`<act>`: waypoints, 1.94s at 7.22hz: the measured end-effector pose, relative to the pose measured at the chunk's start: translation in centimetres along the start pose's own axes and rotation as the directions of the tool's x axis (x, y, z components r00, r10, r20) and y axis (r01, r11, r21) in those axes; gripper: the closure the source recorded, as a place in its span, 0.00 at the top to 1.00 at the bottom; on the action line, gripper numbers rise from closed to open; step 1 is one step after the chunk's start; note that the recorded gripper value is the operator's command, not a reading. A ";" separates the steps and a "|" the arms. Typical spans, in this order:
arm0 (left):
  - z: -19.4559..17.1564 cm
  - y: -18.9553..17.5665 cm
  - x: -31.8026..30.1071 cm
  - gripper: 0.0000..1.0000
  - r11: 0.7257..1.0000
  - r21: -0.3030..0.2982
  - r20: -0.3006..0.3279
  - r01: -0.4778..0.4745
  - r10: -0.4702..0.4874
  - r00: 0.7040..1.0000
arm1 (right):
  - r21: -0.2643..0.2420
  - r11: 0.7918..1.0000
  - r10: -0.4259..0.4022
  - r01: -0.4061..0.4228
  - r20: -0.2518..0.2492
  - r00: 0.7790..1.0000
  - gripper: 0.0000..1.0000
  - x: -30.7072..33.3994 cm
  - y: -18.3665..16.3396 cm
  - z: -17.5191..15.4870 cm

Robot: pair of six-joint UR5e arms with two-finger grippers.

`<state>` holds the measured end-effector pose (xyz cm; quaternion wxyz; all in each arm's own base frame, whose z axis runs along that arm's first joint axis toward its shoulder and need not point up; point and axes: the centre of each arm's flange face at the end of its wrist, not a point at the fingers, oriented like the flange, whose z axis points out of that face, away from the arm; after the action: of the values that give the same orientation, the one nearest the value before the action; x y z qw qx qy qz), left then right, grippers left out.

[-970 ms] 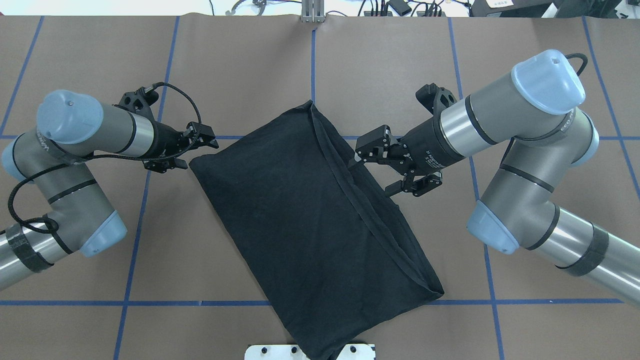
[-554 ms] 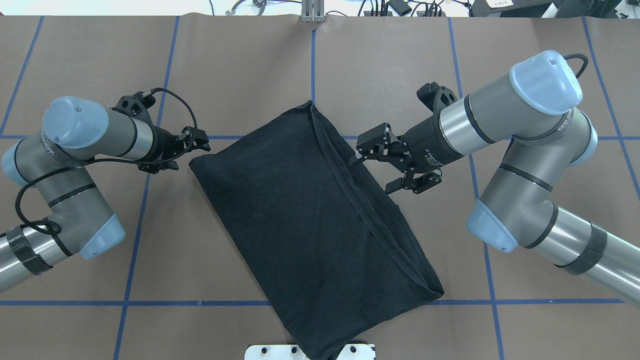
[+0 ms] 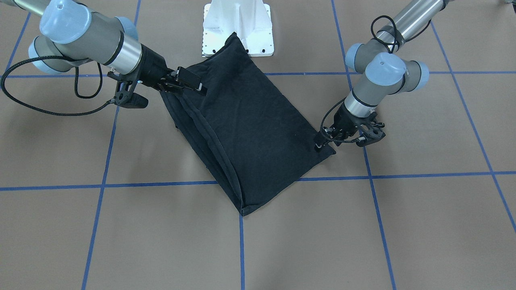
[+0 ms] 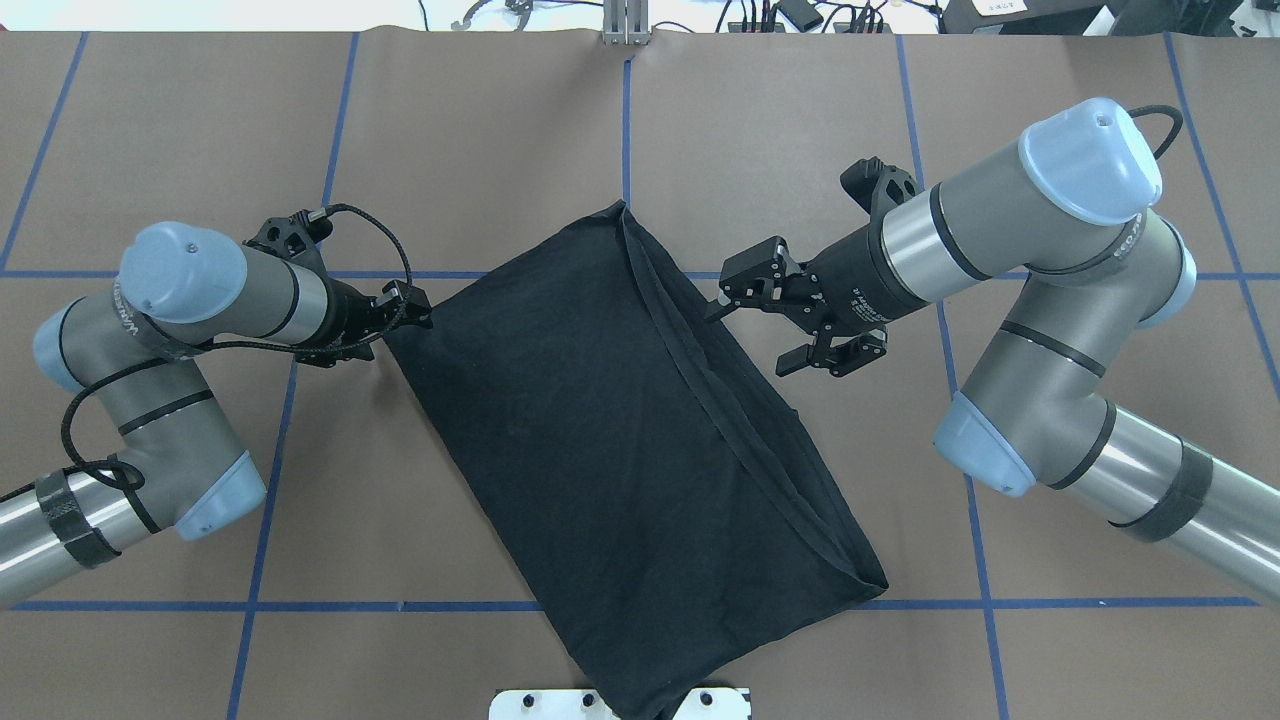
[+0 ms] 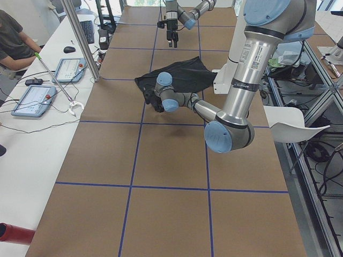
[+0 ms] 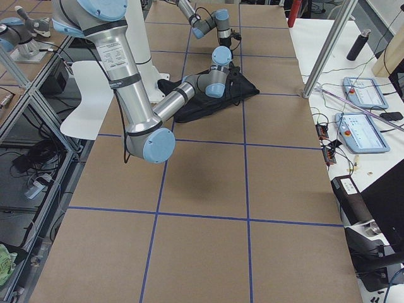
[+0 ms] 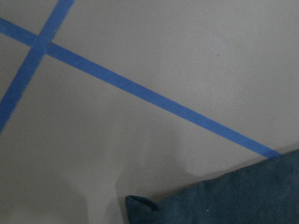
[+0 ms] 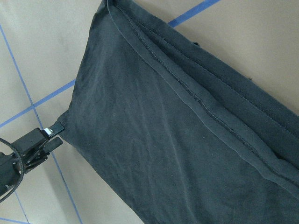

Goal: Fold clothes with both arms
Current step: 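Pull the shirt's far edge with the left gripper to straighten it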

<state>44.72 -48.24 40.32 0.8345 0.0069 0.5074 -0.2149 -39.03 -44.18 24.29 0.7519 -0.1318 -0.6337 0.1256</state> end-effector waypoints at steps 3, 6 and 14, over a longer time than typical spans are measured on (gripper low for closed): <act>0.2 -0.1 -0.2 0.00 1.000 0.009 0.004 -0.003 0.003 1.000 | 0.008 1.000 0.013 -0.013 -0.004 1.000 1.00 0.2 -0.5 0.0; -0.5 0.2 0.7 0.00 1.000 0.008 -0.016 -0.011 0.011 1.000 | 0.011 1.000 0.016 -0.016 -0.010 1.000 1.00 0.5 -0.8 0.1; 1.0 -8.9 18.4 0.00 0.991 0.129 -0.096 0.027 -0.014 0.995 | 0.043 0.999 0.030 -0.029 -0.008 1.000 1.00 0.9 -2.4 -1.1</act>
<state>49.48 -63.05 27.00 0.8050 0.0663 0.5312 -0.2557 -37.79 -46.14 25.83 0.7552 -0.1253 -0.6257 0.1499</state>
